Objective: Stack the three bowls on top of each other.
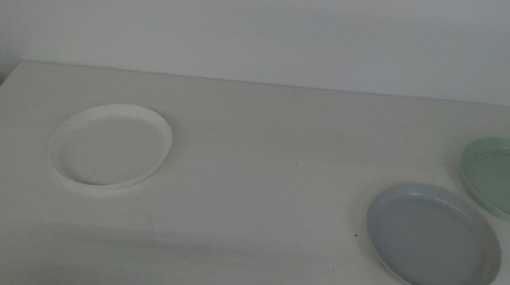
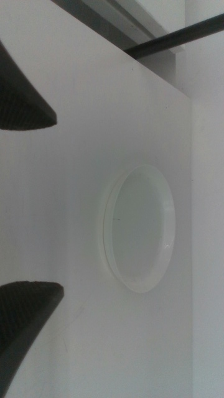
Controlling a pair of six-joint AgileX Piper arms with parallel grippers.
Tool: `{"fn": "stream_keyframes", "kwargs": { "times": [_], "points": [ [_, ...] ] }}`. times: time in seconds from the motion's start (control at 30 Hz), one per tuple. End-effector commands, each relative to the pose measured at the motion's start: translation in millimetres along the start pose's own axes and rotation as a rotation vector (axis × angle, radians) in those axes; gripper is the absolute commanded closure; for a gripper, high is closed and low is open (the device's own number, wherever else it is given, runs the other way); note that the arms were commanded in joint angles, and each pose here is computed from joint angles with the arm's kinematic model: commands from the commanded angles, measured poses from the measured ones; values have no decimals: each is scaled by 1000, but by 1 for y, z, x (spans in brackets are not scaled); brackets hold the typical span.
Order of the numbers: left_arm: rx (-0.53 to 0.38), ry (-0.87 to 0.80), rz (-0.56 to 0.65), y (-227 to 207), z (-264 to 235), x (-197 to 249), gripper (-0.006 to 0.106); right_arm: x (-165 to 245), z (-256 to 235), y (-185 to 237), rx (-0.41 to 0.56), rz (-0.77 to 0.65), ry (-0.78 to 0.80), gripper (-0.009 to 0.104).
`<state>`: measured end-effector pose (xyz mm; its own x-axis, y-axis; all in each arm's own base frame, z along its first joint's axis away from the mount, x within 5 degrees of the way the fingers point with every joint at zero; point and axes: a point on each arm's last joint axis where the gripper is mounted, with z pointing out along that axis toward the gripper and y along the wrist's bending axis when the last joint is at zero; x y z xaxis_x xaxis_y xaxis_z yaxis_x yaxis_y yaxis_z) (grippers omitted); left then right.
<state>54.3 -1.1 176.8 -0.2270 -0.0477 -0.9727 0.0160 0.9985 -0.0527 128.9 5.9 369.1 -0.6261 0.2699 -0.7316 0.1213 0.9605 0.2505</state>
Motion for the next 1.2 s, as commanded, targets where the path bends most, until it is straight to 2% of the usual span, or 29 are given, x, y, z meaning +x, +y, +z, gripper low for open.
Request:
{"fn": "stream_keyframes", "kwargs": {
  "times": [0.0, 0.23, 0.33, 0.4, 0.6, 0.73, 0.97, 1.17],
  "points": [
    [9, -95, -16, -1, -2, -9, 19, -20, 4, 6, -7, 31, -9, 58],
    [9, -95, -16, -1, -2, -9, 19, -43, 54, 7, 62, 45, 186, 58],
    [9, -95, -16, -1, -2, -9, 19, -45, 82, 4, 103, 41, 286, 54],
    [9, -95, -16, -1, -2, -9, 19, -44, 99, 3, 119, 36, 349, 47],
    [9, -95, -16, -1, -2, -9, 19, -41, 144, -3, 140, 19, 433, 15],
    [9, -95, -16, -1, -2, -9, 19, -37, 172, -18, 181, 59, 494, 5],
    [9, -95, -16, -1, -2, -9, 19, -23, 224, -36, 216, 99, 569, 9],
    [9, -95, -16, -1, -2, -9, 19, -12, 257, -42, 222, 108, 577, 22]
  ]
}}
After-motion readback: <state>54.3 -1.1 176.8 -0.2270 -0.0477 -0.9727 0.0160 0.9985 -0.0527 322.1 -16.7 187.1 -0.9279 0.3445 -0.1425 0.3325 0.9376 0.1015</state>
